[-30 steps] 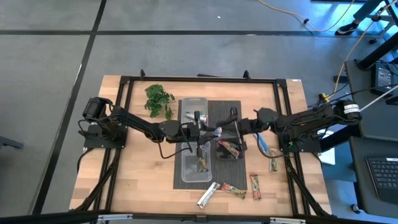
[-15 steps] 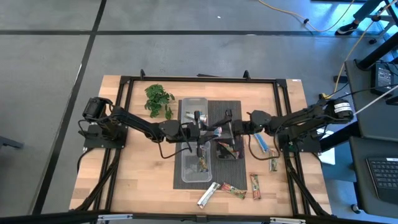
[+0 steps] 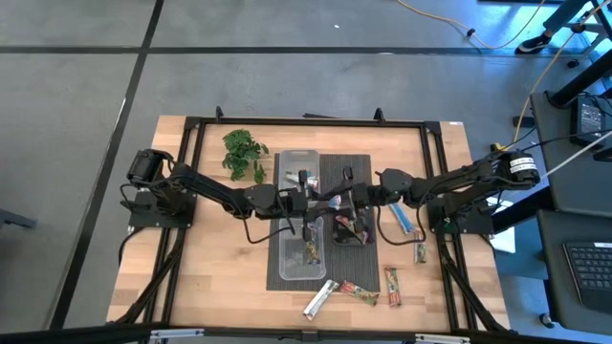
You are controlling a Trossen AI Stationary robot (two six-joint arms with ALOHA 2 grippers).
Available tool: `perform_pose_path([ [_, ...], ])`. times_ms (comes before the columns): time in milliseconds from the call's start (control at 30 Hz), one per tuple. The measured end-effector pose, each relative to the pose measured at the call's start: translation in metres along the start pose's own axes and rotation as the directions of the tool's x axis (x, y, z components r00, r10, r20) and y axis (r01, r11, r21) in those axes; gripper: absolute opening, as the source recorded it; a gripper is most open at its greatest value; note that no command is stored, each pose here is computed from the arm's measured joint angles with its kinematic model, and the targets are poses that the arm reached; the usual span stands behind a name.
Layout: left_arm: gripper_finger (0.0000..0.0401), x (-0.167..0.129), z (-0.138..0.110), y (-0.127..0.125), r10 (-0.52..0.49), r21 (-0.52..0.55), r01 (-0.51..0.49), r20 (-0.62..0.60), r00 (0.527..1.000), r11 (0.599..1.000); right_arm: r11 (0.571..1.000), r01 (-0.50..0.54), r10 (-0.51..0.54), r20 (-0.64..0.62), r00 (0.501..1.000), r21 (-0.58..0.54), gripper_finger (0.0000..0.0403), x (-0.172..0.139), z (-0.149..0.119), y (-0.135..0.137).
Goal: Pick and place Granola Bars by type
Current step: Put the red granola bar into the black bin
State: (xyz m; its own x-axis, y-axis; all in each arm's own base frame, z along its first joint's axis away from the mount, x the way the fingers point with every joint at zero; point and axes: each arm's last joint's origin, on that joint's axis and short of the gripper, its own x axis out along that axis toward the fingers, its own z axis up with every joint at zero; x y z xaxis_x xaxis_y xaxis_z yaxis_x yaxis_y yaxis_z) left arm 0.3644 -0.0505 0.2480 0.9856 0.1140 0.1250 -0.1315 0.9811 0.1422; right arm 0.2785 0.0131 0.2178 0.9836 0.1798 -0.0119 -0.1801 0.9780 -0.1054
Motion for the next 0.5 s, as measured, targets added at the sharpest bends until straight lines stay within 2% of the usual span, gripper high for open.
perform_pose_path([
  [267,0.0086,0.0,-0.0008,-0.0001,0.001,0.001,-0.001,-0.01,1.0,1.0,1.0,-0.002,0.002,-0.005,1.0,0.022,0.0134,0.0,-0.0005,0.0001],
  [500,0.0095,-0.0001,-0.0018,0.0001,0.011,-0.026,-0.012,-0.022,1.0,1.0,1.0,-0.002,0.002,-0.011,1.0,0.026,0.0123,0.0,-0.0011,0.0001],
])
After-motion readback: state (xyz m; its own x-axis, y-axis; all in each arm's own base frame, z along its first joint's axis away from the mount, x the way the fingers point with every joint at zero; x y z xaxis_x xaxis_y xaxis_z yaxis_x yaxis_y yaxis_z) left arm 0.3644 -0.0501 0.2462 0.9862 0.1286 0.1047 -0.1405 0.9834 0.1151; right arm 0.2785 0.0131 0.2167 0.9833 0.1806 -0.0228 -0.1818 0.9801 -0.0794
